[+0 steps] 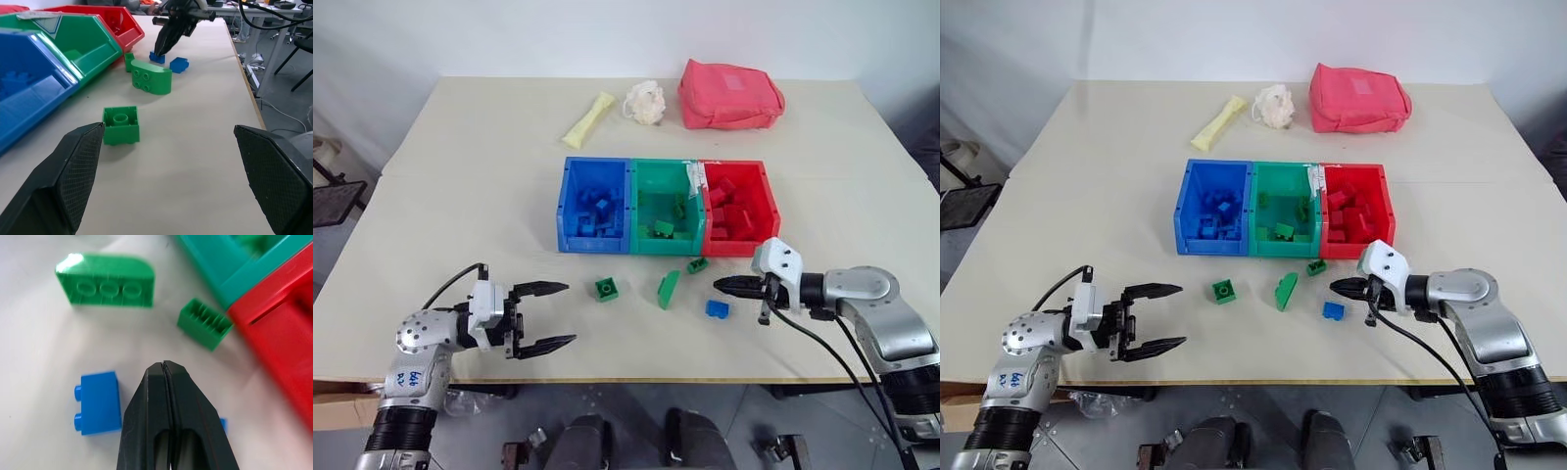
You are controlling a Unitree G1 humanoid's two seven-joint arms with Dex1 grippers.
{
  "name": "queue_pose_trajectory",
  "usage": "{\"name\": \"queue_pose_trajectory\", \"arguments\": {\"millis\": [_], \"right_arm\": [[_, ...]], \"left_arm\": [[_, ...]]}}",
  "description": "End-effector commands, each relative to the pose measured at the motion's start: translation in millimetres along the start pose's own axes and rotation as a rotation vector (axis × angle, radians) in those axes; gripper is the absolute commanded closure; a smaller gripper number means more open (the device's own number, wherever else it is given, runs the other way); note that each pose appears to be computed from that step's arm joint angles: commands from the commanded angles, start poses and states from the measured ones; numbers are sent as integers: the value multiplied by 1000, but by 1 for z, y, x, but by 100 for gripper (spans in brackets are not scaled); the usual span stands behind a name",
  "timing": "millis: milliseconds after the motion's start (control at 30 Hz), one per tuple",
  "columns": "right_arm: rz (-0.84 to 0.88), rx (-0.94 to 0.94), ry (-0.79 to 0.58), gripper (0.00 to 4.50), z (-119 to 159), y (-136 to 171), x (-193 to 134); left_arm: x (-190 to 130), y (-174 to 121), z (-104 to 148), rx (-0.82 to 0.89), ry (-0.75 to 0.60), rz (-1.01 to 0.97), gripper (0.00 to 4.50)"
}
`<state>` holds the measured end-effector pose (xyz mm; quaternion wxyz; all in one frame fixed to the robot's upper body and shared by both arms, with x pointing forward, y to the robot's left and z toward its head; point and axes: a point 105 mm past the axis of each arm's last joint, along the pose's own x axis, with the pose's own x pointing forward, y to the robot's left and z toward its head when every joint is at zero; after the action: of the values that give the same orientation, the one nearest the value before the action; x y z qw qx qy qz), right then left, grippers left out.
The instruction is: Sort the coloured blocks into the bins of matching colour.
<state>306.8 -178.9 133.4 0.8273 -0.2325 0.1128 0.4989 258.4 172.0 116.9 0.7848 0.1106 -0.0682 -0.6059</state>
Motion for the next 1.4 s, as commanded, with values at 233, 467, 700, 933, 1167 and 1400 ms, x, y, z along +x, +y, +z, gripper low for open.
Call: {"name": "queue_pose_trajectory", "arguments": {"millis": [233, 467, 700, 933, 1167, 1400], "right_arm": [[-65, -18, 8, 227, 4, -9, -22], [-69, 18, 59, 96, -16, -13, -14], [-65, 39, 65, 96, -25, -17, -5], [-52, 52, 59, 225, -26, -16, -1], [-63, 35, 43, 308, -19, -16, -6], [-74, -58, -34, 308, 22, -15, -12]], "left_arm": [[0, 4, 1, 3, -16, 16, 0], [2, 4, 1, 2, -22, 18, 0], [0, 3, 2, 5, -19, 28, 0], [-1, 2, 2, 6, -16, 39, 0], [-2, 1, 4, 6, -20, 55, 0], [6, 8, 18, 21, -63, 157, 0]]}}
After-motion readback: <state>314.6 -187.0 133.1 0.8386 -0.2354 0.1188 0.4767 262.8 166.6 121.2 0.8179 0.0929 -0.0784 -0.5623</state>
